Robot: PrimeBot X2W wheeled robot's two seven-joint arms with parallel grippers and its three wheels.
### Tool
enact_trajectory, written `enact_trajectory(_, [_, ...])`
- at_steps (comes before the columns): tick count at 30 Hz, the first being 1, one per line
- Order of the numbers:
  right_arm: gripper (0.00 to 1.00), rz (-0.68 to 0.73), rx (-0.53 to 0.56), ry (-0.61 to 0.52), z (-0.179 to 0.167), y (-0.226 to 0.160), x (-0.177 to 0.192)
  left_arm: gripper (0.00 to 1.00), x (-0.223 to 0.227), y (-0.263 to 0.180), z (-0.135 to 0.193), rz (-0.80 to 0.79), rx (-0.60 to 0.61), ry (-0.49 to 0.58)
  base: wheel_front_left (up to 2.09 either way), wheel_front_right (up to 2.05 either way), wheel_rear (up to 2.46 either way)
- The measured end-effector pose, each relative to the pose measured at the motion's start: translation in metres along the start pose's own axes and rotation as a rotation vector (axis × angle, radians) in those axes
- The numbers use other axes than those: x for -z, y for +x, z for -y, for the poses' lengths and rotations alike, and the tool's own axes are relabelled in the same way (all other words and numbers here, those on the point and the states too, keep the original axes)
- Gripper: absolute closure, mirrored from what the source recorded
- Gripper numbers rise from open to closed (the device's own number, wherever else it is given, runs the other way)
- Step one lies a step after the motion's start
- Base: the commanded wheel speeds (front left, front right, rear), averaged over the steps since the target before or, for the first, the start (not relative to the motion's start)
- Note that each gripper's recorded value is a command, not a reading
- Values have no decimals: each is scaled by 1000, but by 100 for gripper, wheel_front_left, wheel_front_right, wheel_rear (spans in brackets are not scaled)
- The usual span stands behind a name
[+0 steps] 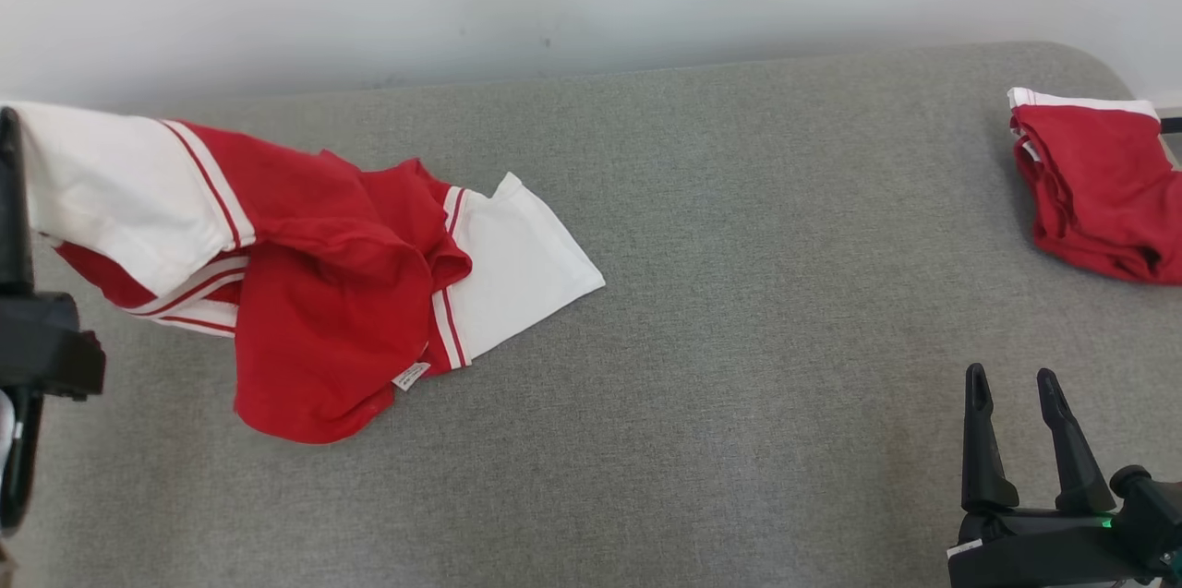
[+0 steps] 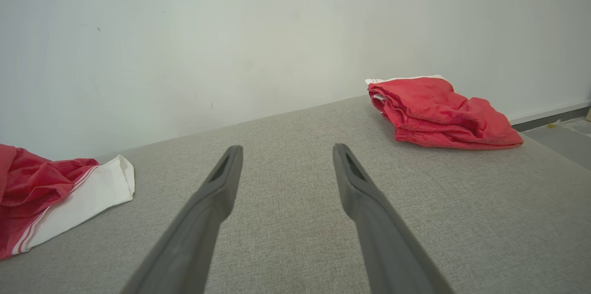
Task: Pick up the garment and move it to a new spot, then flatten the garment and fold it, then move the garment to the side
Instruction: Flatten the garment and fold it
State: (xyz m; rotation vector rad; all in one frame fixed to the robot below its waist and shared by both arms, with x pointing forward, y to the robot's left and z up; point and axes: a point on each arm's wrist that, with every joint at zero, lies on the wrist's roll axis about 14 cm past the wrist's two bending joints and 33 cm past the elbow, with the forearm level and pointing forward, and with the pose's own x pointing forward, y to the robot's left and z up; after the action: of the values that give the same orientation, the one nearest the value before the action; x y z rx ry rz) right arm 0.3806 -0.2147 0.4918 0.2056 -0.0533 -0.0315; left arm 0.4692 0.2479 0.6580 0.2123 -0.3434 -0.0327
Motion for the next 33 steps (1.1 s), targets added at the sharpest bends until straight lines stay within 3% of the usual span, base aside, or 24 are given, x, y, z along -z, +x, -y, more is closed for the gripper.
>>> enact_trajectory(6, [0,2,10,1,3,-2,-1,100,-41,15,-6,89,9,52,0,0,0])
enact_trajectory(11, [0,5,34,-2,10,-5,-2,100,-103,38,-32,221,-4,170,0,0,0])
enact_trajectory(14, [0,2,48,-2,15,-6,-2,100,-122,47,-25,258,33,192,0,0,0])
enact_trajectory(18, [0,-5,54,5,16,-5,1,100,-115,56,9,251,121,155,0,0,0])
enact_trajectory(26, [0,10,60,4,17,-2,-3,100,-46,57,123,118,340,-49,0,0,0])
enact_trajectory(27, [0,10,60,4,17,-2,-3,100,-46,57,123,118,340,-49,0,0,0])
enact_trajectory(33, [0,15,104,-9,32,-8,-7,100,-14,44,215,55,513,-179,0,0,0])
